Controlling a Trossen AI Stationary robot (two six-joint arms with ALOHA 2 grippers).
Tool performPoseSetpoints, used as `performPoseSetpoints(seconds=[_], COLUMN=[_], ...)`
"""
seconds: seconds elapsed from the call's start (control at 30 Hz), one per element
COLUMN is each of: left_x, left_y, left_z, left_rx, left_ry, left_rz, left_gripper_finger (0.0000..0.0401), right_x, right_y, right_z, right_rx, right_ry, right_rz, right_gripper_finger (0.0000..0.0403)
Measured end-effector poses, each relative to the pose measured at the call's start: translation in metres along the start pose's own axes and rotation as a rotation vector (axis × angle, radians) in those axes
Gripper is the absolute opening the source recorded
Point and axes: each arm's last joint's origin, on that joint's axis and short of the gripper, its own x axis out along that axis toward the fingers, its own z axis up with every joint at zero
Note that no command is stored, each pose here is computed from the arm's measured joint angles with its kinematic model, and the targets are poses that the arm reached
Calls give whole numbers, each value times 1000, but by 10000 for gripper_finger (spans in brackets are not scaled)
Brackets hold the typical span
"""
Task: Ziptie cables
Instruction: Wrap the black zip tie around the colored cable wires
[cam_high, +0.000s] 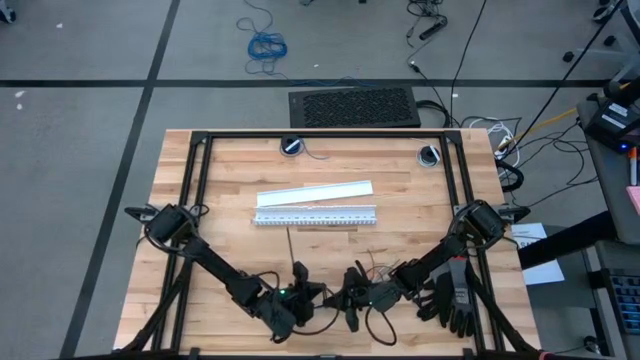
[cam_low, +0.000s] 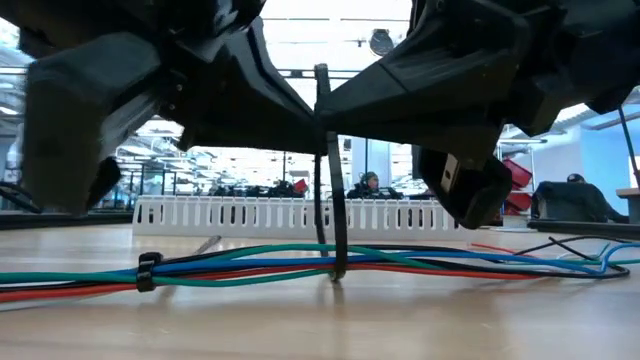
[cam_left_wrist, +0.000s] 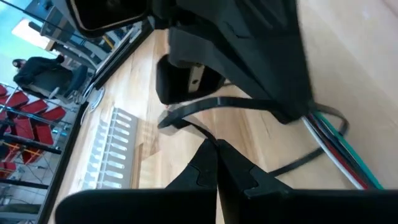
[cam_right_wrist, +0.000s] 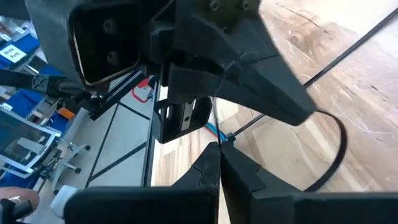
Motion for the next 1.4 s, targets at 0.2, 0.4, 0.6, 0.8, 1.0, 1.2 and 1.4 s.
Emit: performPoseSetpoints(seconds=[0.2,0.4,0.6,0.8,1.0,1.2,1.4], left_x=[-5,-5,-5,-5,-5,-8,-12], left_y=[-3,-3,-3,-3,-3,-4,-6], left_z=[-2,-2,-2,-2,-4,-5,-5], left_rx=[32,55,87,112,138,156,216], left_ry=[27,28,30,32,60,73,78], left_rz=[57,62,65,65,92,125,137], left_gripper_finger=[0,0,0,0,0,0,0], right_x=[-1,2,5,7,7,7,10], right_y=[3,-1,-5,-7,-7,-9,-14], right_z=[-1,5,12,16,17,18,25], right_rx=[20,28,33,42,47,49,59], right_ry=[-12,-24,-21,-28,-32,-50,-69], right_rz=[13,14,24,33,32,10,-1], right_gripper_finger=[0,0,0,0,0,0,0])
